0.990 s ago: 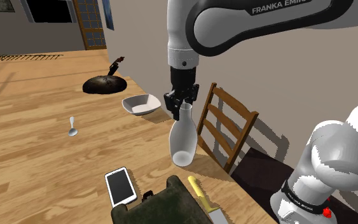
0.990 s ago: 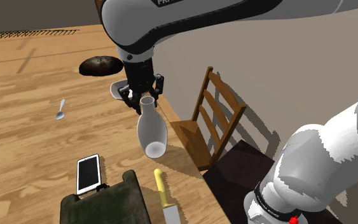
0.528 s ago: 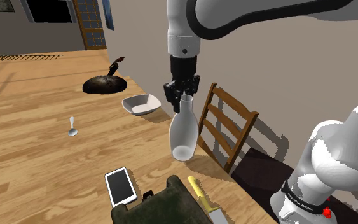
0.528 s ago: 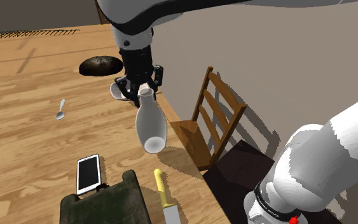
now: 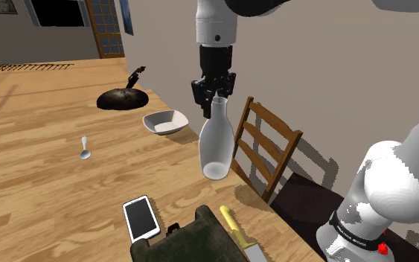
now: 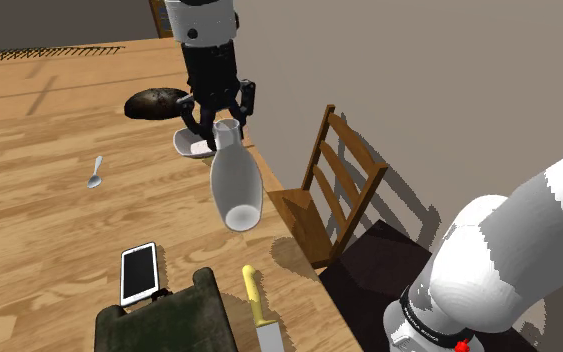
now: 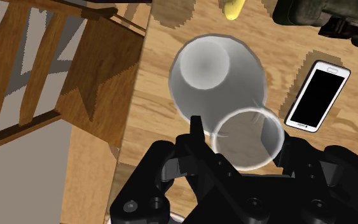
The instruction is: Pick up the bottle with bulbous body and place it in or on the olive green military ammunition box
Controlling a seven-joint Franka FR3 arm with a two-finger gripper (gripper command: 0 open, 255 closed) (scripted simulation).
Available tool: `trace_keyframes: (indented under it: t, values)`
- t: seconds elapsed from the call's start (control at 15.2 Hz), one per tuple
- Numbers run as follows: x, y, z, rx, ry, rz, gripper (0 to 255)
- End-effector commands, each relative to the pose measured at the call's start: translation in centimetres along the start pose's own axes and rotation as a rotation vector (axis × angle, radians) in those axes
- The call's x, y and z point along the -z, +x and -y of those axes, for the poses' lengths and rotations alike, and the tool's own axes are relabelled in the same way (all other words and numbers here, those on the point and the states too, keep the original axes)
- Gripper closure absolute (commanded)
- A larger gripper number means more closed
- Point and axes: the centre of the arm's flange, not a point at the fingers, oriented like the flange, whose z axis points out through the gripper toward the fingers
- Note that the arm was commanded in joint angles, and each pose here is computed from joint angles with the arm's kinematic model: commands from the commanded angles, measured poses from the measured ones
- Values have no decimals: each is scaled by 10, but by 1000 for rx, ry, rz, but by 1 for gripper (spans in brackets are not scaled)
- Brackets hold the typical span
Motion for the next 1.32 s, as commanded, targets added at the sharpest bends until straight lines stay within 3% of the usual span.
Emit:
trace_keyframes:
  t: [0.0, 1.12, 1.25]
  values:
    - [11, 0, 0, 0, 0, 0, 255]
    - [97, -3, -1, 0, 0, 0, 255]
    - [103, -23, 17, 0, 0, 0, 255]
